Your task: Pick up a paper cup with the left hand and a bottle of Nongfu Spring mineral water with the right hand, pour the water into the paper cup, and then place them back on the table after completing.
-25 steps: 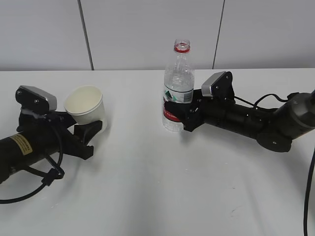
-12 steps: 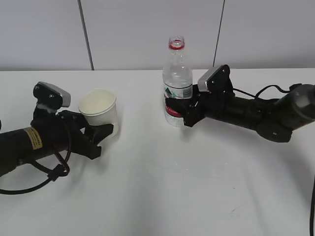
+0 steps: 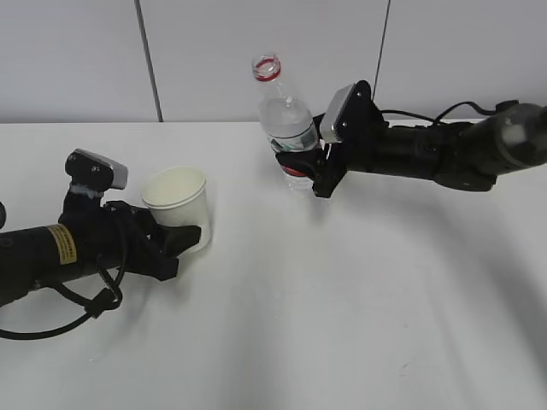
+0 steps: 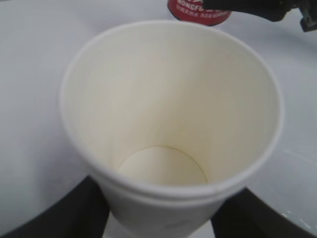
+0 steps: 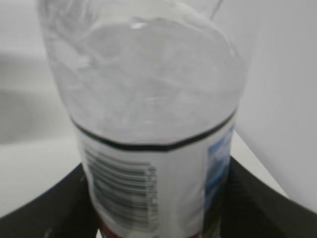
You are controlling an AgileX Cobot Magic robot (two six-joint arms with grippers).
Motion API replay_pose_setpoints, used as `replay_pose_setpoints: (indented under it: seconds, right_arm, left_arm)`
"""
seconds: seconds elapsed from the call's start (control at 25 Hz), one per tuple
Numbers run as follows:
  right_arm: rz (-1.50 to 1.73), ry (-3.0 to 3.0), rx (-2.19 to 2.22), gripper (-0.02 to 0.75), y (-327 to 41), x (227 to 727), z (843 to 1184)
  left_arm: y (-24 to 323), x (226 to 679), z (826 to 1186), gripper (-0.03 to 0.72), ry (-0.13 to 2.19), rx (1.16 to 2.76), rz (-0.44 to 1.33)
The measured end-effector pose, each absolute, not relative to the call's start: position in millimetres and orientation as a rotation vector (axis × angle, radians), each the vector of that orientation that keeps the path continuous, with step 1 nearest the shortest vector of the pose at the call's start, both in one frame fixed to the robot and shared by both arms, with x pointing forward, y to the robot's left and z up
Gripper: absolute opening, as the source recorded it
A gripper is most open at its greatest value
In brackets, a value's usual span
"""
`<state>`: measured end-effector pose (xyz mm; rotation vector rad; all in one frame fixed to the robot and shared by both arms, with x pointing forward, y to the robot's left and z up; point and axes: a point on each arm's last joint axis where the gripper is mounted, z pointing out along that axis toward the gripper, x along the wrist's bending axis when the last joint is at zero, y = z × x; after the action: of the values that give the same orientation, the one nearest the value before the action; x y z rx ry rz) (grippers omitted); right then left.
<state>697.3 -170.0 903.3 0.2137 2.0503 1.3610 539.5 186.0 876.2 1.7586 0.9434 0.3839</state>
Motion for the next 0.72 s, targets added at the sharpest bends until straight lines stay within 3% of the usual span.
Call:
replay_pose_setpoints:
  seconds: [0.4, 0.72]
  right_arm:
    - [1.135, 2.089, -0.024, 0.446, -126, 707, 922]
    - [0.965, 2.08, -0.185, 0.445, -124, 708, 919]
  left_arm:
    - [179, 560, 885, 0.375, 0.924, 1.823, 0.343]
    - [179, 564, 899, 0.372, 0.903, 1.833, 0.387]
